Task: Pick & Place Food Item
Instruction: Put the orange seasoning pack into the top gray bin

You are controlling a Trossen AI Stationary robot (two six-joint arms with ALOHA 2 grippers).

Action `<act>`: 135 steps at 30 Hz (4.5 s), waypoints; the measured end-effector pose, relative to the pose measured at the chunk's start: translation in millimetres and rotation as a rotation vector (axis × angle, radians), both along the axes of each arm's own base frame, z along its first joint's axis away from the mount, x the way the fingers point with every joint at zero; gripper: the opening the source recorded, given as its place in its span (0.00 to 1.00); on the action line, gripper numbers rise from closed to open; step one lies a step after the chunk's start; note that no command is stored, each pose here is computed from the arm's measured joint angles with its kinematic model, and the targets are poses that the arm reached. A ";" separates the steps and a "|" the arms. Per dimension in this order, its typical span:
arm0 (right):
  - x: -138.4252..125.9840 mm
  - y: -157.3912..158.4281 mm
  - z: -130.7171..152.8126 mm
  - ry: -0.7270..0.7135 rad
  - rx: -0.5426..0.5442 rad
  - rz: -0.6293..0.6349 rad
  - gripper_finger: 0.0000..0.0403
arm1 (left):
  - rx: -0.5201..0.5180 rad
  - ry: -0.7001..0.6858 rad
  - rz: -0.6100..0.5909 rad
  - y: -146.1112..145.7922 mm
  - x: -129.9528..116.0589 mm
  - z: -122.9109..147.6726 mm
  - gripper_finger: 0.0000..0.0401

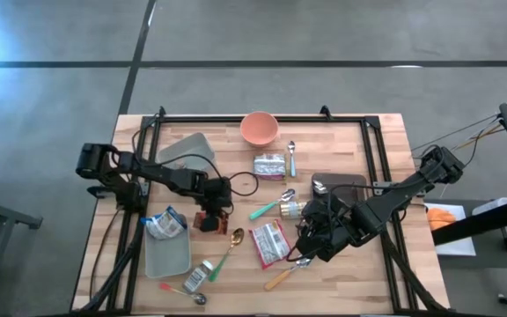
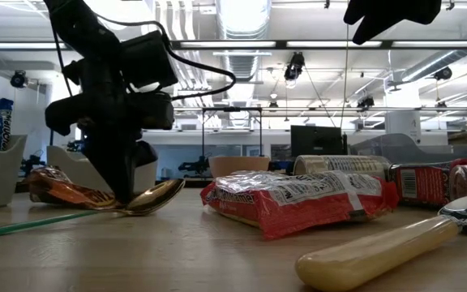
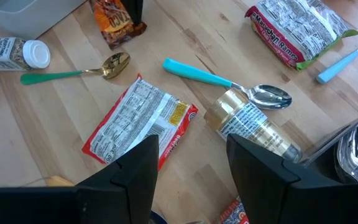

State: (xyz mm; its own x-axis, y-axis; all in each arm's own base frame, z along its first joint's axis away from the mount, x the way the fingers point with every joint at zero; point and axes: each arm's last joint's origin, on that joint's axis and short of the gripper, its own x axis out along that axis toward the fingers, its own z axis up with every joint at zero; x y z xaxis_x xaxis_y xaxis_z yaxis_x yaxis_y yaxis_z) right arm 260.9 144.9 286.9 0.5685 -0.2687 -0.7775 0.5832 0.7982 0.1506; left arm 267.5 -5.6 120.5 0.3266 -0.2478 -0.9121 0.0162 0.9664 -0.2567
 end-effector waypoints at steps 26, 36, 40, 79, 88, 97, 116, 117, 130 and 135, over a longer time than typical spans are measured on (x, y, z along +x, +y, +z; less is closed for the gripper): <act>3.2 -7.1 -13.0 -0.106 -0.216 -0.061 0.47 | 0.149 -0.515 0.143 5.4 -16.9 136.1 0.00; 30.9 -22.3 -0.4 -0.250 -0.316 -0.031 0.47 | 0.182 -0.863 0.321 13.8 -14.4 175.8 0.00; 43.4 -36.5 6.3 -0.296 -0.344 -0.043 0.47 | 0.186 -1.001 0.351 16.2 -11.0 188.9 0.00; 70.4 -91.1 71.6 -0.696 -0.459 0.037 0.47 | 0.215 -1.327 0.349 36.1 -11.0 220.0 0.00; 80.7 -96.7 68.5 -0.717 -0.513 0.025 0.47 | 0.195 -1.371 0.324 35.3 -9.8 222.9 0.00; 87.1 -105.7 66.6 -0.707 -0.531 0.005 0.39 | 0.156 -1.390 0.294 34.6 -3.8 220.7 0.00; 87.1 -106.0 55.4 -0.577 -0.573 0.083 0.02 | 0.132 -1.302 0.214 33.2 -0.1 212.4 0.00; 87.1 -105.7 53.6 -0.562 -0.569 0.106 0.02 | 0.141 -1.280 0.199 33.0 0.0 211.7 0.00; 80.8 -103.7 45.9 -0.314 -0.507 0.313 0.02 | 0.242 -0.975 0.066 30.9 -5.8 230.9 0.31; 80.7 -102.0 43.8 -0.307 -0.475 0.399 0.02 | 0.267 -0.937 0.024 28.7 -6.6 238.4 0.51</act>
State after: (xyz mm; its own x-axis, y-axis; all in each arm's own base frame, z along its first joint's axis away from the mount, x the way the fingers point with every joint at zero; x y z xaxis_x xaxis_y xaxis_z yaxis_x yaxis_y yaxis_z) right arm 341.5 42.9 330.7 0.8702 -0.2647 -0.4156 0.2182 0.9632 -0.1567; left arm 260.9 23.0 358.9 0.9506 -0.0542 -0.3056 0.0816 0.9936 0.0776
